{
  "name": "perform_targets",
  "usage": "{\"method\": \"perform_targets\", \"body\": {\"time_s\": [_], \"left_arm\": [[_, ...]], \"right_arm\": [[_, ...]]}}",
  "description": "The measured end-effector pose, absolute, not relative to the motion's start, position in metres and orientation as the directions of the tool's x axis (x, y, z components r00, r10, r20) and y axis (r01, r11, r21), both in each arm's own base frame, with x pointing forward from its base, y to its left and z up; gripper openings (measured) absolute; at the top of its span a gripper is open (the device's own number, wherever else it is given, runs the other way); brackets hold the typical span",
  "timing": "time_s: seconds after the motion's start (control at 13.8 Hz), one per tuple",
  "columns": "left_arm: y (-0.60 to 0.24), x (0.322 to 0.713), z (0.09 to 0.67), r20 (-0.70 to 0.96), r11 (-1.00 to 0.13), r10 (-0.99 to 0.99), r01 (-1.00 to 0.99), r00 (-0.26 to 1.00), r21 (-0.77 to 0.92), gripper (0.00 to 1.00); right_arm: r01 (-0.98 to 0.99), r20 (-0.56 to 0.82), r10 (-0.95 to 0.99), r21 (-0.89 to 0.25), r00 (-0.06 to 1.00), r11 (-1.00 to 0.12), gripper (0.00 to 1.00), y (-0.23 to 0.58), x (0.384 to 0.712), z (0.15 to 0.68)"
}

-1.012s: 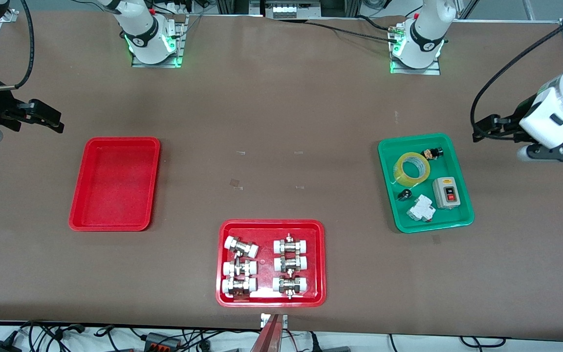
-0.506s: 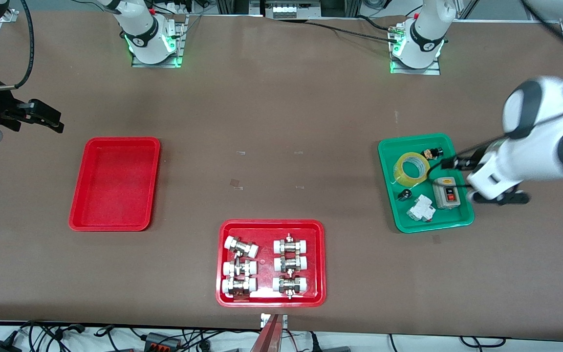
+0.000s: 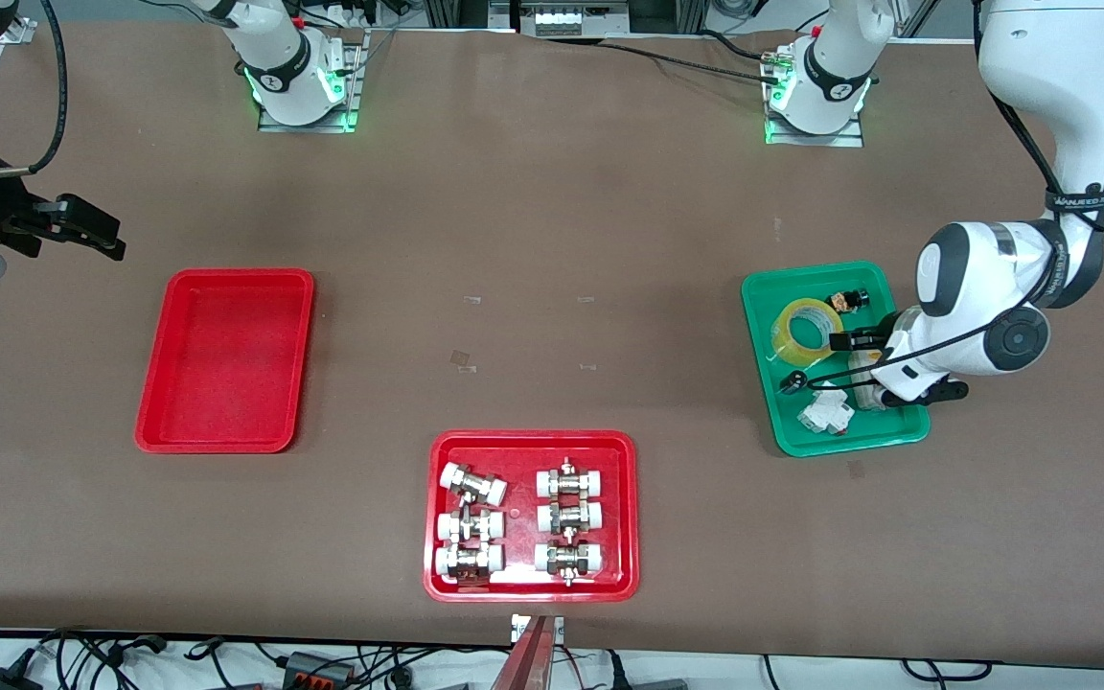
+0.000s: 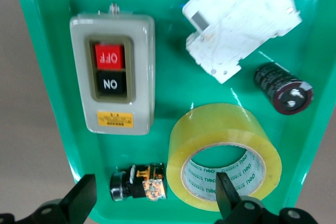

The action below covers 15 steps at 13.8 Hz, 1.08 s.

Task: Left arm passes tape to right arm into tray
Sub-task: 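Lower the left gripper onto the tape roll and close on its rim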

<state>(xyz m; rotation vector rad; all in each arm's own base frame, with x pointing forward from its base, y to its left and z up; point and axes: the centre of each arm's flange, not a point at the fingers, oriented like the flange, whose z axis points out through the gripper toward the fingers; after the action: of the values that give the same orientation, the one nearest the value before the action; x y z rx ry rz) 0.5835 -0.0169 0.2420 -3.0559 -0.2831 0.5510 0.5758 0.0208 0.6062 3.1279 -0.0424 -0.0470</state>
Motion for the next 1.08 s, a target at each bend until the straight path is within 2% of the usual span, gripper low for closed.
{"method": "perform_targets", "body": {"time_s": [0.94,1.01,1.08], "left_arm": [[-0.030,0.552,0.201,-0.353,-0.950,0.313,0.292,0.882,-0.113,1.00],[-0.030,0.551,0.200,-0.355,-0.948,0.317,0.296,0.879,-0.115,0.94],[-0.029,0.551,0.199,-0.356,-0.947,0.320,0.299,0.878,-0.116,0.81]], "right_arm": [[-0.027,-0.031,-0.027,0.014,0.999,-1.000,1.00,0.021,0.575,0.607],[-0.027,-0.031,-0.027,0.014,0.999,-1.000,1.00,0.021,0.575,0.607],[-0.027,-0.031,-0.027,0.014,0.999,-1.000,1.00,0.021,0.575,0.606]]}}
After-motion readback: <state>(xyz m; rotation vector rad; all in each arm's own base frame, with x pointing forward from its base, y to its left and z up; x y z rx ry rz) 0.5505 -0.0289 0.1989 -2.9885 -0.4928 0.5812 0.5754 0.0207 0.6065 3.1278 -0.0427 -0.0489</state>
